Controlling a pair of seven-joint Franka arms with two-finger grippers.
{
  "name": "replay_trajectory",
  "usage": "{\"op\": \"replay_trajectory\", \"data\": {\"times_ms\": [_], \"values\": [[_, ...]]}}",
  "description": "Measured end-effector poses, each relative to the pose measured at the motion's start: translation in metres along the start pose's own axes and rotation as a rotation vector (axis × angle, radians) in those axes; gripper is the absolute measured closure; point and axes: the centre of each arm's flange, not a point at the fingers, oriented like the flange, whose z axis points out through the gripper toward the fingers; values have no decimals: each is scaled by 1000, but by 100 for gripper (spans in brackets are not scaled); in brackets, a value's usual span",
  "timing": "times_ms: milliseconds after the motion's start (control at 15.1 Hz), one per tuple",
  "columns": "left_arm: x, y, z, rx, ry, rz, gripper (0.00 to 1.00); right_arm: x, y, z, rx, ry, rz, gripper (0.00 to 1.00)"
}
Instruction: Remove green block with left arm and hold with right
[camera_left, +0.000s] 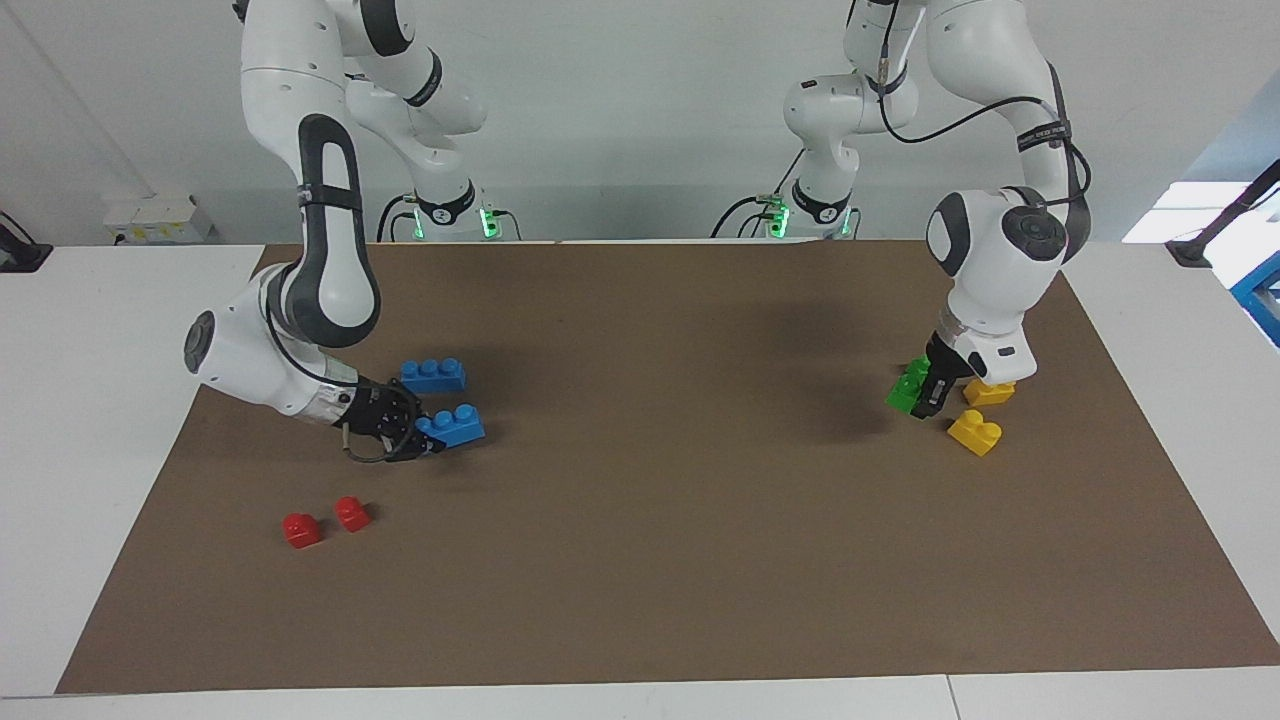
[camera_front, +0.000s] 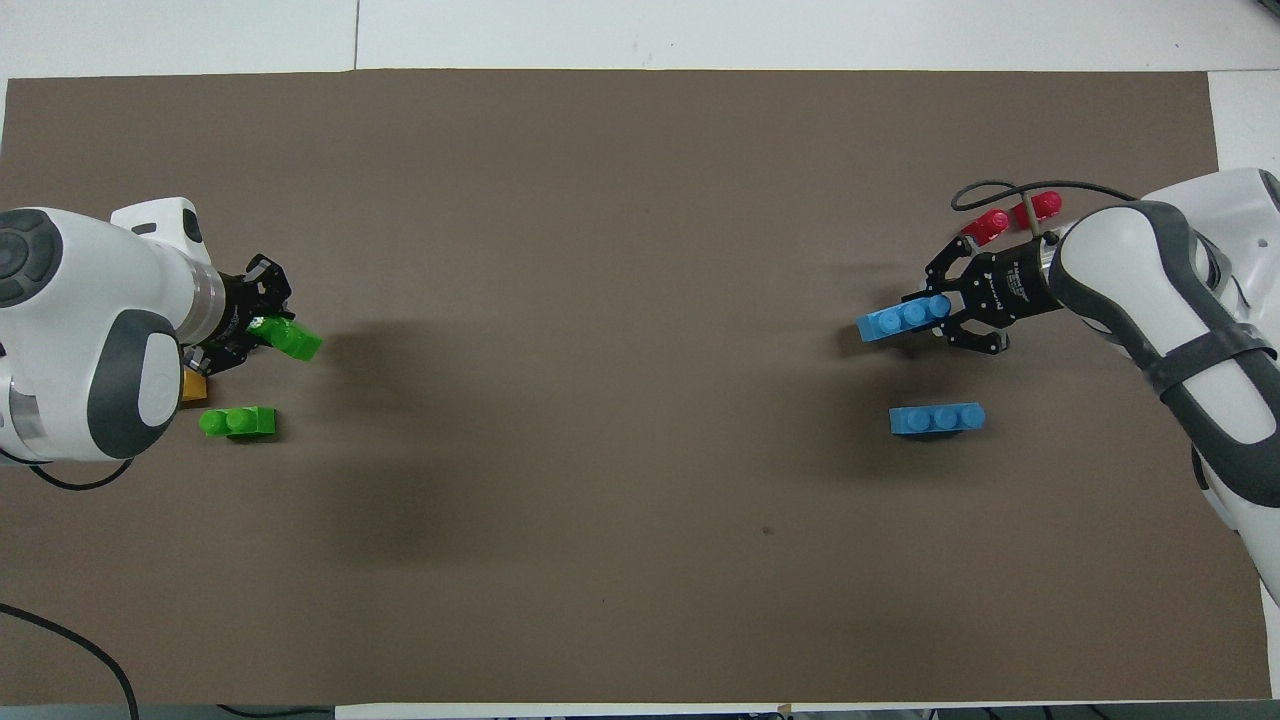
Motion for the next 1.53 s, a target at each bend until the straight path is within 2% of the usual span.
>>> {"op": "replay_trajectory", "data": {"times_ms": [597, 1195, 1394, 1527], "values": [[4, 5, 48, -17, -3, 18, 64, 19, 14, 0, 17, 27, 27, 66], [12, 0, 51, -16, -2, 121, 65, 30, 19, 0, 49, 59, 125, 66], [12, 0, 51, -16, -2, 127, 56, 31, 20, 0, 58, 67, 145, 66], [12, 0, 51, -16, -1, 128, 35, 32, 20, 1, 59, 68, 155, 66]]}}
